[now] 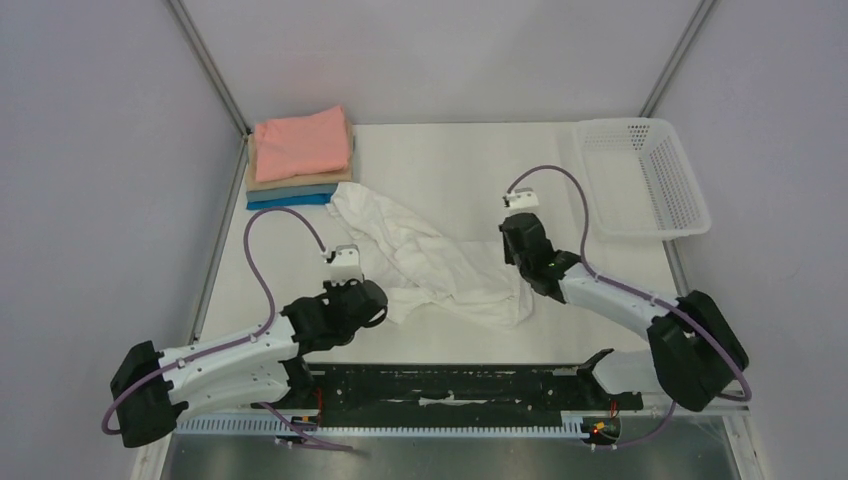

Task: Fold and stack the t-shirts
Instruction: Flatten out the tshirt

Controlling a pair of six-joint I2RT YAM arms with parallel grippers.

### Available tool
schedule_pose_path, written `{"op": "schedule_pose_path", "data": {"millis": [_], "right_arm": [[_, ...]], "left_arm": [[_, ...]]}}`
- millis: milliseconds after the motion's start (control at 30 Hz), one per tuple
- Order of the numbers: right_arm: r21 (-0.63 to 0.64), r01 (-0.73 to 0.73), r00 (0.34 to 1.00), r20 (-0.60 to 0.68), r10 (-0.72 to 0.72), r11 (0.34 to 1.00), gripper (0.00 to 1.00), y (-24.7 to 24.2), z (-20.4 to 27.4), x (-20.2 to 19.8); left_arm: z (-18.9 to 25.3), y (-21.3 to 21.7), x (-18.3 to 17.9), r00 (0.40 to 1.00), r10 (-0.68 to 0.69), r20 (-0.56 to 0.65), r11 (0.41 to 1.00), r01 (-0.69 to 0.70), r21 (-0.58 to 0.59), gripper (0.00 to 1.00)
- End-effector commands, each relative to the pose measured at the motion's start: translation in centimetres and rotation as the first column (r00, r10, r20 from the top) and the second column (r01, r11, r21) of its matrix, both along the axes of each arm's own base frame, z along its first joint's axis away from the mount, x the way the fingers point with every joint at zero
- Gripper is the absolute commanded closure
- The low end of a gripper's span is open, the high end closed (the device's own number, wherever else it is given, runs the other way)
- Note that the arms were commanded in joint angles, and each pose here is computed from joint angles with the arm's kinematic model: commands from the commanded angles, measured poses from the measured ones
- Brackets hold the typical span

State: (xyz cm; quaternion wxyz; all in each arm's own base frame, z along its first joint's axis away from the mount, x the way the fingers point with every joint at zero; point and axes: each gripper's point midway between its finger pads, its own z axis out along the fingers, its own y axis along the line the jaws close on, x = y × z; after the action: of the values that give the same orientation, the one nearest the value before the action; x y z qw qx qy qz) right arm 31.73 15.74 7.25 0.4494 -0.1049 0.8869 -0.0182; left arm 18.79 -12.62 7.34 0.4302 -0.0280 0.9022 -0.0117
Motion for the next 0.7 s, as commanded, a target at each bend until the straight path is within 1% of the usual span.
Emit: {"op": "schedule_pose_path", "data": {"millis": [0, 100, 200, 300, 367, 433, 500, 600, 667], "right_arm": [[0.14, 0.183, 0.972, 0.124, -0.201, 0.973, 1.0, -4.9, 4.0, 1.3], [0.196, 0.212, 0.95, 0.187, -0.248, 0.957, 1.0, -6.9, 6.6, 1.4], [0.251, 0.204, 0.921, 0.279, -0.273, 0.946, 1.0, -7.6, 11.1, 1.7], [0.306, 0.209, 0.87, 0.376, -0.32, 0.929, 1.0, -8.6, 17.1, 1.6], [0.355, 0.203, 0.825, 0.439, -0.355, 0.912, 1.0, -9.3, 21.6, 1.0], [0.405, 0.186, 0.775, 0.499, -0.387, 0.895, 1.0, -10.1, 26.1, 0.1], [0.446, 0.152, 0.735, 0.546, -0.402, 0.882, 1.0, -10.6, 30.0, -0.9], [0.485, 0.079, 0.675, 0.616, -0.405, 0.871, 1.0, -11.2, 35.8, -2.7], [0.497, 0.021, 0.645, 0.656, -0.392, 0.867, 1.0, -11.3, 39.4, -4.1]], "left_arm": [[4.6, 1.8, 1.9, 0.971, 0.184, 0.155, 0.982, -0.176, -0.063, 0.98], [7.2, 1.8, 2.6, 0.956, 0.206, 0.207, 0.977, -0.191, -0.091, 0.98], [11.8, 1.9, 3.6, 0.929, 0.223, 0.295, 0.973, -0.195, -0.12, 0.98], [18.4, 2.7, 4.2, 0.879, 0.26, 0.399, 0.962, -0.198, -0.189, 0.98], [23.2, 3.3, 4.3, 0.841, 0.259, 0.476, 0.959, -0.163, -0.234, 0.98], [27.7, 3.3, 4.1, 0.806, 0.234, 0.543, 0.952, -0.078, -0.295, 0.98], [32.1, 3.0, 3.5, 0.763, 0.185, 0.619, 0.942, 0.042, -0.333, 0.98], [38.7, 2.1, 2.0, 0.691, 0.061, 0.721, 0.922, 0.238, -0.306, 0.98], [42.5, 1.4, 0.7, 0.633, -0.036, 0.773, 0.899, 0.358, -0.251, 0.98]]}}
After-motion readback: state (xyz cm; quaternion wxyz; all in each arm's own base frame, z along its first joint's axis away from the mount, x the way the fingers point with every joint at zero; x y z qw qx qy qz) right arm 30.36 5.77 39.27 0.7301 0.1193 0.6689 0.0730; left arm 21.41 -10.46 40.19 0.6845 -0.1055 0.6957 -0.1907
